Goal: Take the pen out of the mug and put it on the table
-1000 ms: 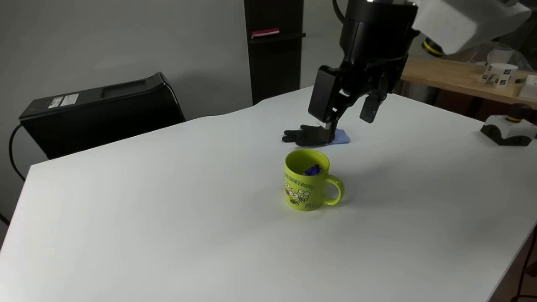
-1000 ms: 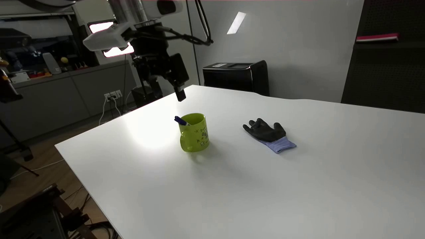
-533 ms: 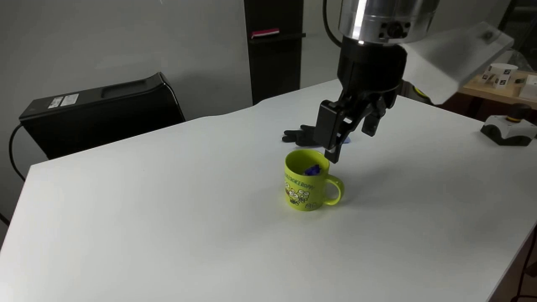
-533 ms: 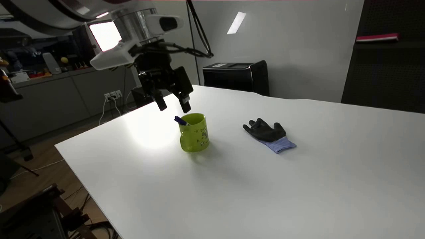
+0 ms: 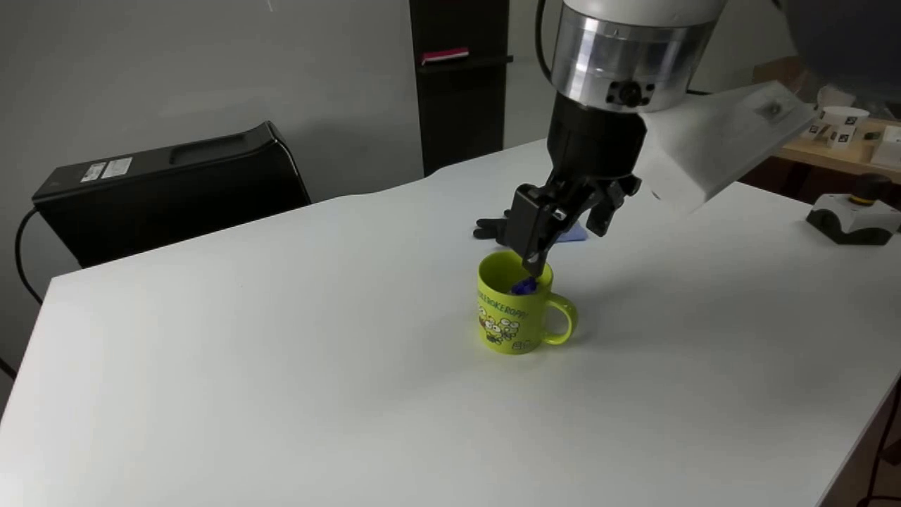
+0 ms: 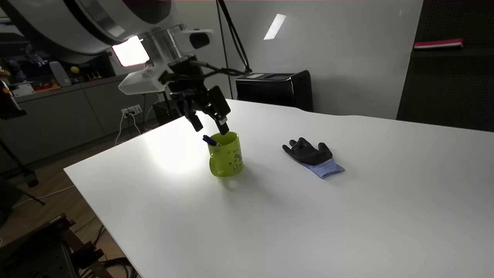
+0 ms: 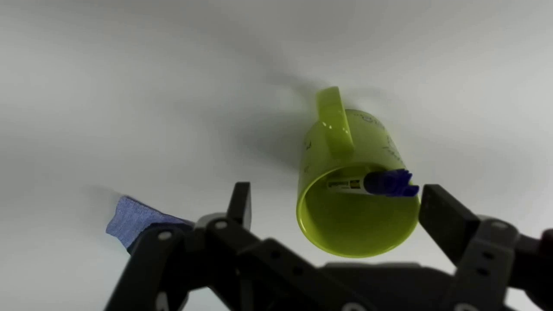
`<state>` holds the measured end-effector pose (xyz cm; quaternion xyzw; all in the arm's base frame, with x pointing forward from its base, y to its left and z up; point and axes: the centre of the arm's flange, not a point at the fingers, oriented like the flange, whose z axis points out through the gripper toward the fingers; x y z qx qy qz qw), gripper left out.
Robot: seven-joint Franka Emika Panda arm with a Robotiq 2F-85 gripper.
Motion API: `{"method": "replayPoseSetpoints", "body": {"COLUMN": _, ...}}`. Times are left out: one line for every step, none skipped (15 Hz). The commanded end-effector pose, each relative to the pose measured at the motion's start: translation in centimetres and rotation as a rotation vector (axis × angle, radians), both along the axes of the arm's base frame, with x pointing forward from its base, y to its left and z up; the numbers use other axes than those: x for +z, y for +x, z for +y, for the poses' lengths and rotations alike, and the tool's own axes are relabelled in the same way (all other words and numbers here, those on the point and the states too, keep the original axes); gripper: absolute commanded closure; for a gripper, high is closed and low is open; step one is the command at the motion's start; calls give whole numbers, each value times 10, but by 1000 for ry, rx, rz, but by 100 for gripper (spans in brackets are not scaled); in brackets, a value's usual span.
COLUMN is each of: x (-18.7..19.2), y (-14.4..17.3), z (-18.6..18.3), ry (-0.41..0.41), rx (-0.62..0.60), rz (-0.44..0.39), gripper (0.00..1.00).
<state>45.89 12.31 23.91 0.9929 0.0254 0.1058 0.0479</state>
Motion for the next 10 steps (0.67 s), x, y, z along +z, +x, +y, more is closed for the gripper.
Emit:
{"method": "replayPoseSetpoints", "body": {"x": -17, "y": 7, "z": 14, "ry": -1, "rx": -32, "rz": -44, "gripper": 0}}
{"method": "replayPoseSetpoints", "body": {"x": -21, "y": 7, "z": 17, "ry": -3, "rx": -32, "rz": -44, "gripper": 0}}
{"method": "replayPoseSetpoints", "body": {"x": -24, "y": 7, "z": 20, "ry": -5, "rx": -31, "rz": -45, "gripper": 0}}
{"method": "replayPoseSetpoints", "body": {"x": -28, "y": 7, "z": 23, "ry": -12, "rx": -28, "rz": -42, "gripper": 0}}
{"method": "replayPoseSetpoints", "body": {"x": -32, "y": 6, "z": 26, "ry": -19, "rx": -28, "rz": -39, "gripper": 0}}
{"method": "replayPoseSetpoints", "body": {"x": -35, "y": 7, "z": 29, "ry": -25, "rx": -26, "rz": -35, "gripper": 0}}
{"method": "replayPoseSetpoints", "body": {"x": -38, "y": 7, "z": 31, "ry": -29, "rx": -26, "rz": -34, "gripper": 0}}
{"method": "replayPoseSetpoints", "body": {"x": -41, "y": 7, "z": 33, "ry": -31, "rx": -26, "rz": -32, "gripper": 0}}
{"method": "replayPoseSetpoints", "body": {"x": -43, "y": 7, "z": 35, "ry": -34, "rx": -26, "rz": -32, "gripper": 0}}
{"method": "replayPoseSetpoints", "body": {"x": -45, "y": 7, "z": 36, "ry": -36, "rx": -25, "rz": -33, "gripper": 0}}
